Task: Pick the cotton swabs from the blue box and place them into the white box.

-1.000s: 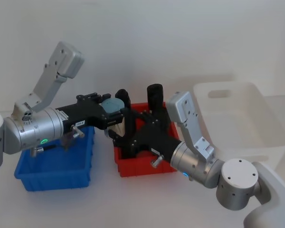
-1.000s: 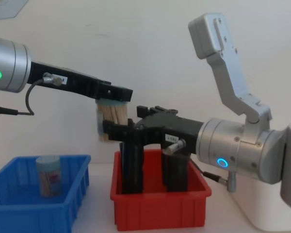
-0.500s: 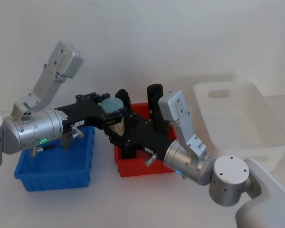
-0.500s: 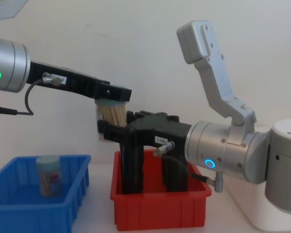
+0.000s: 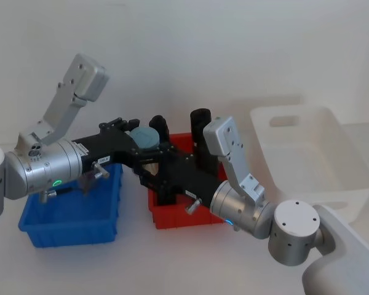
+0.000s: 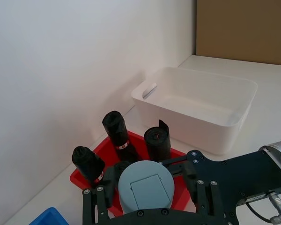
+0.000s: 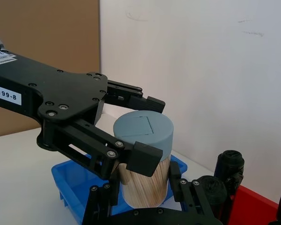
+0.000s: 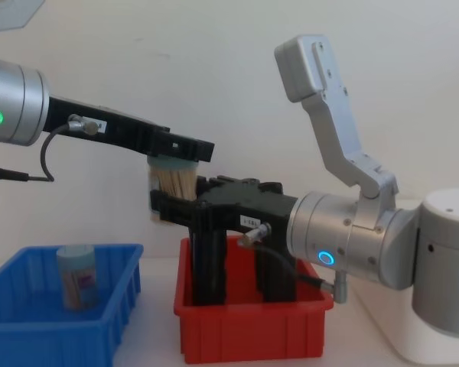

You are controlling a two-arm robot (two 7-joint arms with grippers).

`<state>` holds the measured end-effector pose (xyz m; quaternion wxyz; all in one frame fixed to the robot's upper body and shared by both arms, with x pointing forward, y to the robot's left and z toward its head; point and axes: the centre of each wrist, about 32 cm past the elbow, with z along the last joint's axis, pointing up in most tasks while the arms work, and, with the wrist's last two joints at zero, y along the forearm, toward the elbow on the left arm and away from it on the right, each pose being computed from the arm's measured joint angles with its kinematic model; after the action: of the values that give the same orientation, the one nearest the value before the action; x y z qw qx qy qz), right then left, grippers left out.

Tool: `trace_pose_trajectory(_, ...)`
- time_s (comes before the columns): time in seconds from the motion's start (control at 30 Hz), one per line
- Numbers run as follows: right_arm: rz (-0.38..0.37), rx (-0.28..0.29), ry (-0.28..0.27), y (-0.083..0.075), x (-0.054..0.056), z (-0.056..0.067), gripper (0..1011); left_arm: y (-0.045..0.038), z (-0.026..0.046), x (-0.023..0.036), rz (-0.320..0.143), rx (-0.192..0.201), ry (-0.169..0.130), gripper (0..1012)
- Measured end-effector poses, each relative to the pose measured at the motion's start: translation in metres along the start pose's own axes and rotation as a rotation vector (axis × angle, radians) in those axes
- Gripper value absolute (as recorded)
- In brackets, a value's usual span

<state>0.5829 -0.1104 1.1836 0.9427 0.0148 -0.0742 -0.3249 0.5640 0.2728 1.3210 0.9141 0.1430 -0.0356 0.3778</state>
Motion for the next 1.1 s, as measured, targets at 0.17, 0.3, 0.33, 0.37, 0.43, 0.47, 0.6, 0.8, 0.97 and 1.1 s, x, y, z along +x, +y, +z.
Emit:
trace_pose_trajectory(0.17,-0.007,-0.001,0.000,0.000,0.000,0.000,626,0.0000,0.0000,0.0000,0.000,0.000,0.000,1003)
trace_pose_trajectory(0.3,-0.020,-0.003,0.001,-0.001,0.001,-0.001,626,0.0001,0.0000,0.0001,0.000,0.000,0.000,1003)
trace_pose_trajectory(0.33,-0.023,-0.004,0.002,-0.001,0.000,-0.001,626,0.0001,0.0000,0.0001,0.000,0.000,0.000,1003)
trace_pose_trajectory(0.37,-0.031,-0.005,0.002,-0.002,0.000,-0.001,626,0.0001,0.0000,0.0001,0.000,0.000,0.000,1003)
trace_pose_trajectory(0.43,-0.041,-0.006,0.002,-0.002,0.001,-0.001,626,0.0001,0.0000,0.0001,0.000,0.000,0.000,1003)
trace_pose_trajectory(0.47,-0.047,-0.006,0.002,-0.003,0.001,-0.001,626,0.0001,0.0000,0.0001,0.000,0.000,0.000,1003)
trace_pose_trajectory(0.6,-0.088,-0.007,-0.002,-0.006,0.001,-0.001,626,0.0001,0.0000,0.0001,0.001,0.000,0.000,1003)
trace_pose_trajectory(0.8,-0.150,-0.004,-0.012,-0.014,0.001,0.000,626,0.0001,0.0000,0.0001,0.001,0.000,0.000,1003)
trace_pose_trajectory(0.97,-0.227,0.009,-0.023,-0.030,0.001,0.002,626,0.0001,0.0000,0.0001,0.001,0.000,-0.001,1003)
trace_pose_trajectory(1.1,-0.285,0.023,-0.026,-0.046,0.002,0.005,626,0.0001,0.0000,0.0001,0.001,0.000,0.000,1003)
